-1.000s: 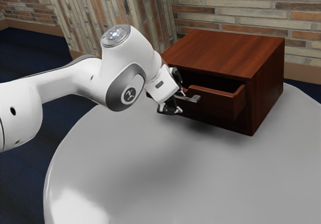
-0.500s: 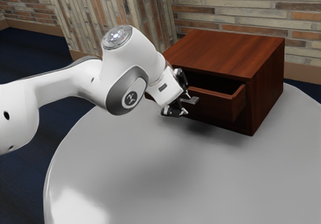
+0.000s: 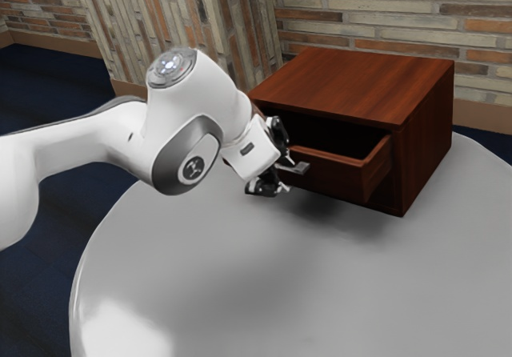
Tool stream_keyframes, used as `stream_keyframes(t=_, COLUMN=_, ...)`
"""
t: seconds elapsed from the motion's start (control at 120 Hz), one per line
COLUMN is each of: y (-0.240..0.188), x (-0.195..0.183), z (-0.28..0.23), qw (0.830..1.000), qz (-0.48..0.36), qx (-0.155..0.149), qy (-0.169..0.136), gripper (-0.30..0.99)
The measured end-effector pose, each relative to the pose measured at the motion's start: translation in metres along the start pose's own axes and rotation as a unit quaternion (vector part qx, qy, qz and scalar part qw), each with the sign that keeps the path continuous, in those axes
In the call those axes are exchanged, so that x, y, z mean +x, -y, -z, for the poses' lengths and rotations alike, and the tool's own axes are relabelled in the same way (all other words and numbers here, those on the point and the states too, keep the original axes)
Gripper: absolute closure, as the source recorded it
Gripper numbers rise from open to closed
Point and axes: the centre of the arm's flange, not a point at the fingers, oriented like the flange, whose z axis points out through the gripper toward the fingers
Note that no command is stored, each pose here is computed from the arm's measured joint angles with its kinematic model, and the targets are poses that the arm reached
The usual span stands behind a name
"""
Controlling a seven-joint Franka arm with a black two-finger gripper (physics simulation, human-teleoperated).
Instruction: Pull the drawer handle with one arm to open the drawer
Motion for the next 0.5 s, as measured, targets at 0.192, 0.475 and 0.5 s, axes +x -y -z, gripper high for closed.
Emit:
stream_keyframes(t=0.192, y=-0.011, x=-0.003, z=0.005, qw=1.0, qz=0.001, qx=-0.001, qy=0.003, gripper=0.43)
stream_keyframes(t=0.475, y=-0.02, x=-0.006, z=0.012, qw=1.0, qz=0.003, qx=-0.002, qy=0.005, gripper=0.43)
stream_keyframes(t=0.5, y=-0.02, x=-0.006, z=0.012, qw=1.0, qz=0.003, qx=-0.002, qy=0.005, gripper=0.43)
